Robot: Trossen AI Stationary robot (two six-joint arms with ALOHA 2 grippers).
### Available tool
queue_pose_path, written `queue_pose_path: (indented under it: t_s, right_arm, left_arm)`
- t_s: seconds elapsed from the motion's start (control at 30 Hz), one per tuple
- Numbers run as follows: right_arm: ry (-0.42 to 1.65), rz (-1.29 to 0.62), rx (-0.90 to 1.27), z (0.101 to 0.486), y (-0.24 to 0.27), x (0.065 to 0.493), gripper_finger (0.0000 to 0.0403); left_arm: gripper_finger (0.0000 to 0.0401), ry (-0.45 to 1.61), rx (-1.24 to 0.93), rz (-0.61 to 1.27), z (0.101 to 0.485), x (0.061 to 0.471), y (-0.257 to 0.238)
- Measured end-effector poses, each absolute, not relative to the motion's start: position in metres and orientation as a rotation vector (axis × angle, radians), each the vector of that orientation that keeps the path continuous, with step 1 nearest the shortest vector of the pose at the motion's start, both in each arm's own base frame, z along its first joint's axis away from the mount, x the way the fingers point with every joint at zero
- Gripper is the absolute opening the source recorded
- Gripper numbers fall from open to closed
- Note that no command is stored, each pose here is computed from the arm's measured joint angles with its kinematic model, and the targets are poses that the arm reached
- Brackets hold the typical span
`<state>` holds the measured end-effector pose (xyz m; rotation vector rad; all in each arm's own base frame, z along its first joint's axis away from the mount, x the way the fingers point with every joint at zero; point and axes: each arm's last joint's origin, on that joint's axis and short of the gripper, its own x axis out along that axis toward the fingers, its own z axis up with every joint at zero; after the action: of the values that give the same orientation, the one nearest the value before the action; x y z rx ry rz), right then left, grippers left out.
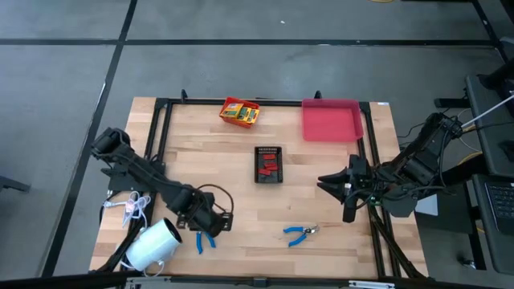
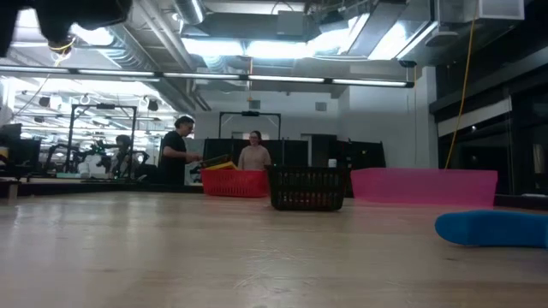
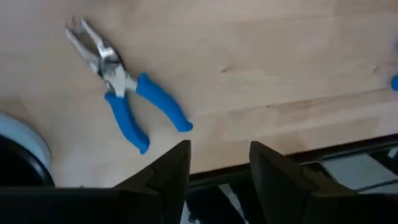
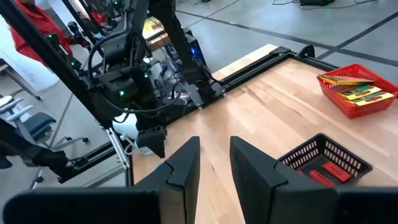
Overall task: Pick & Place School Supplies
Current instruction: Put the blue hole puncher into the red transparent bin
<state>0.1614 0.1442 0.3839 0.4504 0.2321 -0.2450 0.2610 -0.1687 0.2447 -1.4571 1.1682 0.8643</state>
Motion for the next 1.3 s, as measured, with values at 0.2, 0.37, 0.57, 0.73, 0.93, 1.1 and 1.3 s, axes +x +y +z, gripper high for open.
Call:
queue_pose_path:
  t_s: [0.2,0.37,0.57,0.73,0.93,1.1,1.3]
  right_arm:
    - [0.234,-0.236,0.457,0.384,0.145,0.162,0.0091]
    - [0.231,-0.235,0.461,0.385,0.145,0.162,0.0091]
    - [0.23,-0.235,0.462,0.386,0.143,0.16,0.0091]
    - [0.235,-0.233,0.458,0.388,0.138,0.156,0.0091]
    - [0.243,-0.236,0.448,0.389,0.133,0.151,0.0091]
    - [0.253,-0.237,0.437,0.389,0.128,0.147,0.0091]
    - [0.263,-0.234,0.439,0.39,0.124,0.142,0.0091]
  left_arm:
    - [0.0166,1.159,-1.522,0.911,0.235,0.267,-0.176]
    - [0.0167,1.236,-1.559,0.969,0.215,0.278,-0.181]
    - [0.0155,1.267,-1.572,1.006,0.193,0.289,-0.187]
    - [0.014,1.317,-1.552,1.054,0.181,0.29,-0.189]
    - [0.0132,1.36,-1.555,1.077,0.172,0.293,-0.191]
    - [0.0133,1.374,-1.553,1.094,0.171,0.292,-0.189]
    - [0.0134,1.37,-1.555,1.118,0.169,0.295,-0.185]
